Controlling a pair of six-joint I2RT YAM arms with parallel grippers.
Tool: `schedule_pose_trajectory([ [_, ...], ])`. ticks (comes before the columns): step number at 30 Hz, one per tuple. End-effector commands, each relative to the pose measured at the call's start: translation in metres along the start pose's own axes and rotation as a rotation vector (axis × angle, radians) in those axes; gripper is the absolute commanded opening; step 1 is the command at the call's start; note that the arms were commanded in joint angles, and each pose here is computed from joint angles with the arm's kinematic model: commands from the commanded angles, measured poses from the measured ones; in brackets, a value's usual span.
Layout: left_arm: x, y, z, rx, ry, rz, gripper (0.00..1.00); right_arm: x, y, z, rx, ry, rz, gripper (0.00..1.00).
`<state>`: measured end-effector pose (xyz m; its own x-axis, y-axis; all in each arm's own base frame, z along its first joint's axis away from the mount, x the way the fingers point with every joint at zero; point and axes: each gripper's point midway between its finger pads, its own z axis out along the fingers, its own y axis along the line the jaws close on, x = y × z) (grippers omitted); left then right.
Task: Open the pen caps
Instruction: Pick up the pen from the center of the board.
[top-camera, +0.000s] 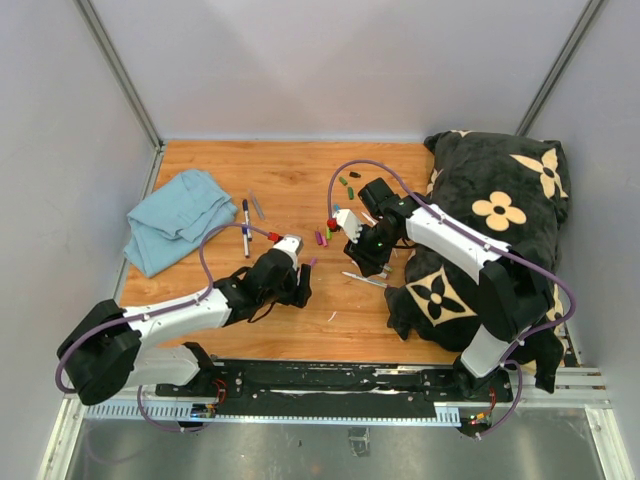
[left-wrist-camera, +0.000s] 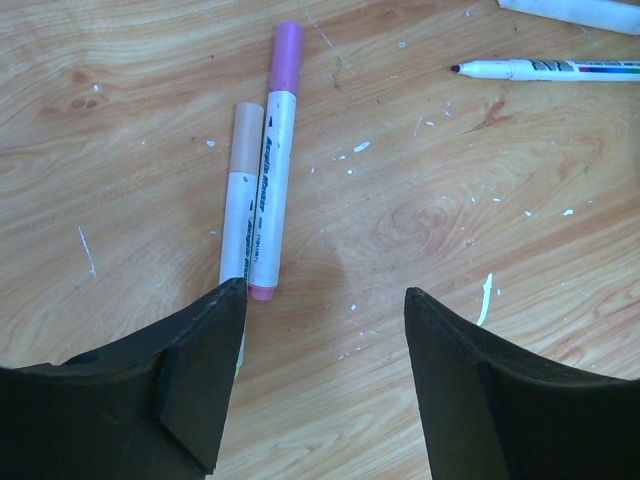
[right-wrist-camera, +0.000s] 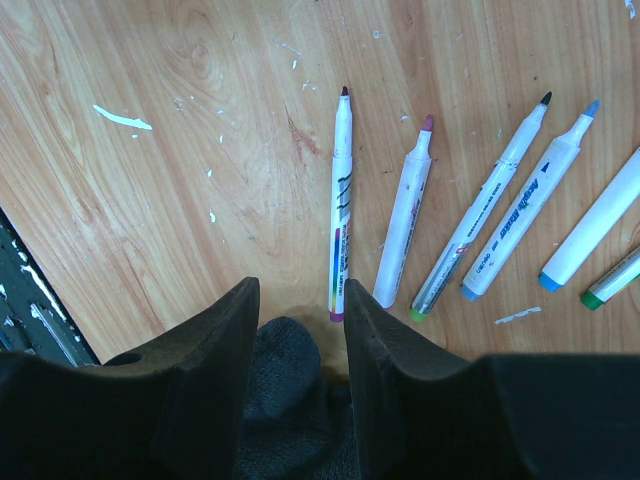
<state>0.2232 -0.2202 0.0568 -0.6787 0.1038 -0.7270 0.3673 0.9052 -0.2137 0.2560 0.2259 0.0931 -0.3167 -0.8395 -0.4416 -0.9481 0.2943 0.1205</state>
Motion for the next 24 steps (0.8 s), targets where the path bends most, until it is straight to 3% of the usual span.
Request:
schedule_pose_trajectory([
  [1, -0.014, -0.004, 0.002, -0.01, -0.023, 0.033, 0.68, -0.005, 0.007, 0.001, -0.026, -0.005, -0.028, 0.41],
  [8, -0.016, 0.001, 0.011, -0.043, -0.004, 0.06, 0.66, -0.005, 0.007, 0.001, -0.028, -0.005, -0.027, 0.41],
  [17, -0.019, -0.001, 0.024, -0.038, 0.02, 0.077, 0.48, -0.004, 0.007, 0.001, -0.03, -0.003, -0.027, 0.41],
  [24, -0.016, 0.006, 0.033, -0.073, 0.044, 0.095, 0.43, -0.004, 0.008, 0.001, -0.031, -0.003, -0.027, 0.41],
])
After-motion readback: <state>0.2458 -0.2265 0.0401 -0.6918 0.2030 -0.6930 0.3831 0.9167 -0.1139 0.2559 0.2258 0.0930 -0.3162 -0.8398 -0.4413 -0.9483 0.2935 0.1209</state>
